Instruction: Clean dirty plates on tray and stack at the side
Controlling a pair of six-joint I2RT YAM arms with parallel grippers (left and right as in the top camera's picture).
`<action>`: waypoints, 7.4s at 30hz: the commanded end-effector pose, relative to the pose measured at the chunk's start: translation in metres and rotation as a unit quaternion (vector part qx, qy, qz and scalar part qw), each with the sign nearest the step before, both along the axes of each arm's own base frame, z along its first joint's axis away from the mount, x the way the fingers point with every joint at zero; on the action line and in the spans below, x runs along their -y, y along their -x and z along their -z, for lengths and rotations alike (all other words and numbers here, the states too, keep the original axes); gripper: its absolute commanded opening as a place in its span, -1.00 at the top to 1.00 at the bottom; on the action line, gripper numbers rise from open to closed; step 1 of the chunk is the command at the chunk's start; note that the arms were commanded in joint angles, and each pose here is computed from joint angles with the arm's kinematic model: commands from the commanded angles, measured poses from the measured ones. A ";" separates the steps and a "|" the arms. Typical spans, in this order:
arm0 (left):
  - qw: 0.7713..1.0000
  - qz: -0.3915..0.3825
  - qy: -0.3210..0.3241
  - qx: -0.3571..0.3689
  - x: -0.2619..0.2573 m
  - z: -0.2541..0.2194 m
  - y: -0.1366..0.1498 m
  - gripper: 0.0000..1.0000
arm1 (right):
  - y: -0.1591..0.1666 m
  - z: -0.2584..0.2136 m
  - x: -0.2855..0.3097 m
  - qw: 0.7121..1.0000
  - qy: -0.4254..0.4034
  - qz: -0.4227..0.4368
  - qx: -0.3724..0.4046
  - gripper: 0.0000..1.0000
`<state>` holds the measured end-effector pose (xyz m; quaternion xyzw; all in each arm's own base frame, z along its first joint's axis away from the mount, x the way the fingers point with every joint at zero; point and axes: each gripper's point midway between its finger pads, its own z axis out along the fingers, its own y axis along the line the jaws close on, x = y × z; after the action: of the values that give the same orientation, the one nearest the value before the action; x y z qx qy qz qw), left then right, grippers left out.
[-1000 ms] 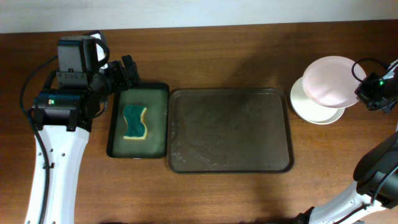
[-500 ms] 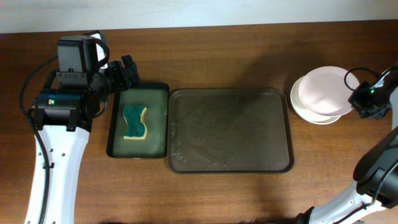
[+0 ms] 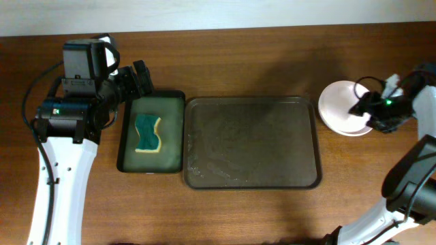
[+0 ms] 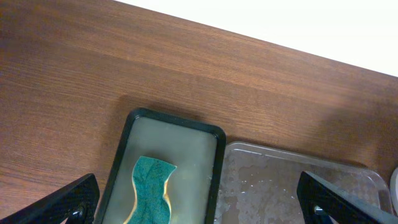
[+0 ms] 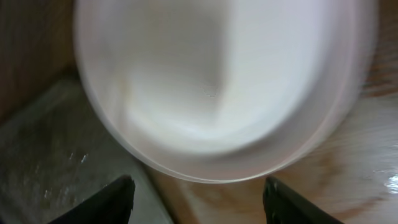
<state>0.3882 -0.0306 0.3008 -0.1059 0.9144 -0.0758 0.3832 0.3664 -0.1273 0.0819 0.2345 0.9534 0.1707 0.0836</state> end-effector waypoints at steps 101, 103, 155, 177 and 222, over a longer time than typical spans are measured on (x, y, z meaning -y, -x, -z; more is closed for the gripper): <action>1.000 0.010 -0.002 -0.002 0.003 0.002 0.000 -0.99 | 0.139 -0.078 -0.219 0.697 0.177 -0.252 0.647 -0.97; 1.000 0.010 -0.002 -0.002 0.003 0.002 0.000 -0.99 | 0.139 -0.078 -0.219 0.697 0.177 -0.252 0.647 -0.97; 0.807 0.012 0.025 0.590 -0.015 -0.043 0.190 -0.99 | 0.139 -0.078 -0.219 0.697 0.177 -0.252 0.647 -0.97; 0.931 0.064 -0.097 0.345 -0.010 0.144 0.143 -0.99 | 0.139 -0.078 -0.219 0.697 0.177 -0.252 0.647 -0.97; 0.931 0.070 -0.099 0.346 -0.008 0.144 0.143 -0.99 | 0.139 -0.078 -0.219 0.697 0.177 -0.252 0.647 -0.97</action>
<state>0.2453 -0.0228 0.1582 0.0212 0.7325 -0.0517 0.6784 0.2272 0.0922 0.1626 -0.2009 0.6982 0.1245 0.6758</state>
